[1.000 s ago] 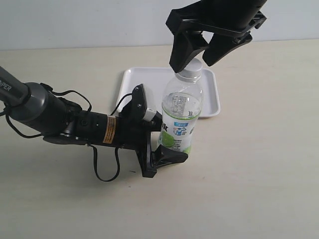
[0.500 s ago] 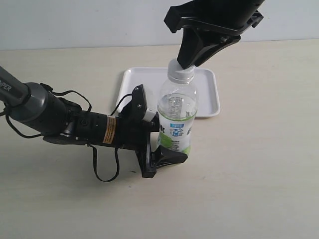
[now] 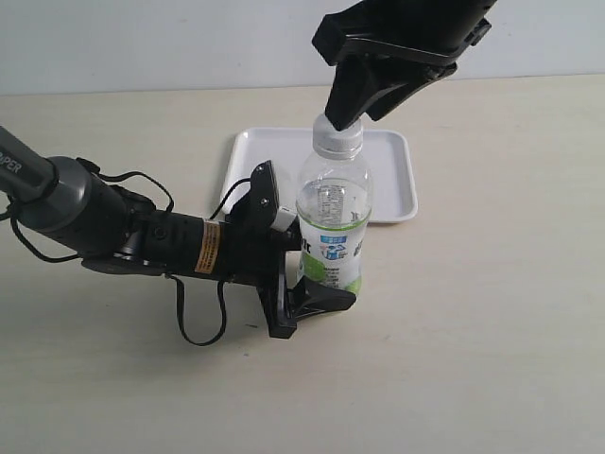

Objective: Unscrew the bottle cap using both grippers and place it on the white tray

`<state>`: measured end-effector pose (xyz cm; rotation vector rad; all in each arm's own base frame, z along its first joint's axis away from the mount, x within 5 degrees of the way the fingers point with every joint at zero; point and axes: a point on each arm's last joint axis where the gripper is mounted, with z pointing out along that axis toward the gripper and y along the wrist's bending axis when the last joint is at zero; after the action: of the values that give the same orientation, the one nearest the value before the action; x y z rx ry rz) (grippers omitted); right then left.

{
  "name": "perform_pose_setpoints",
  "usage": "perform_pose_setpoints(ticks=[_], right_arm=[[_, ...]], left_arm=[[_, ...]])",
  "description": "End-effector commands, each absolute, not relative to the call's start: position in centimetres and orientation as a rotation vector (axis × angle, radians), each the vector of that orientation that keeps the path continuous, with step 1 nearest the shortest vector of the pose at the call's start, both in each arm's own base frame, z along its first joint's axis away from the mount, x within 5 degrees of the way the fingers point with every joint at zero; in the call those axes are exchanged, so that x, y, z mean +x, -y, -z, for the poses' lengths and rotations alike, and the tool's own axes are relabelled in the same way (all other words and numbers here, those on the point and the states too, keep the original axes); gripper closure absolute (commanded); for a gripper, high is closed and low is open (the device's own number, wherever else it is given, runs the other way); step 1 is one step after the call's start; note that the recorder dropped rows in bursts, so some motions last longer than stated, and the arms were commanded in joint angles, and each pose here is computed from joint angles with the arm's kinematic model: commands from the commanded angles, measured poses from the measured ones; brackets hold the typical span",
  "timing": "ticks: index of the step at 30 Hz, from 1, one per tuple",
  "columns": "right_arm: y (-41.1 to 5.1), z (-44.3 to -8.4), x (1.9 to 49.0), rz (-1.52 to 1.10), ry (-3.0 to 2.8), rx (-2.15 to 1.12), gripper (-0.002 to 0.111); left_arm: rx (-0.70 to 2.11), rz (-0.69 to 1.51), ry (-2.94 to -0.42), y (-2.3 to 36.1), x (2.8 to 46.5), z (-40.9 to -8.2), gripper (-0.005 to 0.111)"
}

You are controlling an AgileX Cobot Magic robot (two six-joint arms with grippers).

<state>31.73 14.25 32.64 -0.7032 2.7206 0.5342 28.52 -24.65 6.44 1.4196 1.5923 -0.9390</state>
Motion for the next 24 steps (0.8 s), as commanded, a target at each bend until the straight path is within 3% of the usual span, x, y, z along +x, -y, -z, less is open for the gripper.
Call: perform_pose_setpoints(ticks=[1, 24], right_arm=[[-14.55, -32.71, 31.64, -0.569, -2.718, -0.717, 0.041], [-14.87, -31.89, 32.07, -0.593, -2.723, -0.756, 0.042]], left_arm=[[1.383, 0.972, -1.552, 24.99, 28.55, -7.47, 0.107], [1.379, 0.97, -1.559, 25.01, 28.63, -7.47, 0.107]])
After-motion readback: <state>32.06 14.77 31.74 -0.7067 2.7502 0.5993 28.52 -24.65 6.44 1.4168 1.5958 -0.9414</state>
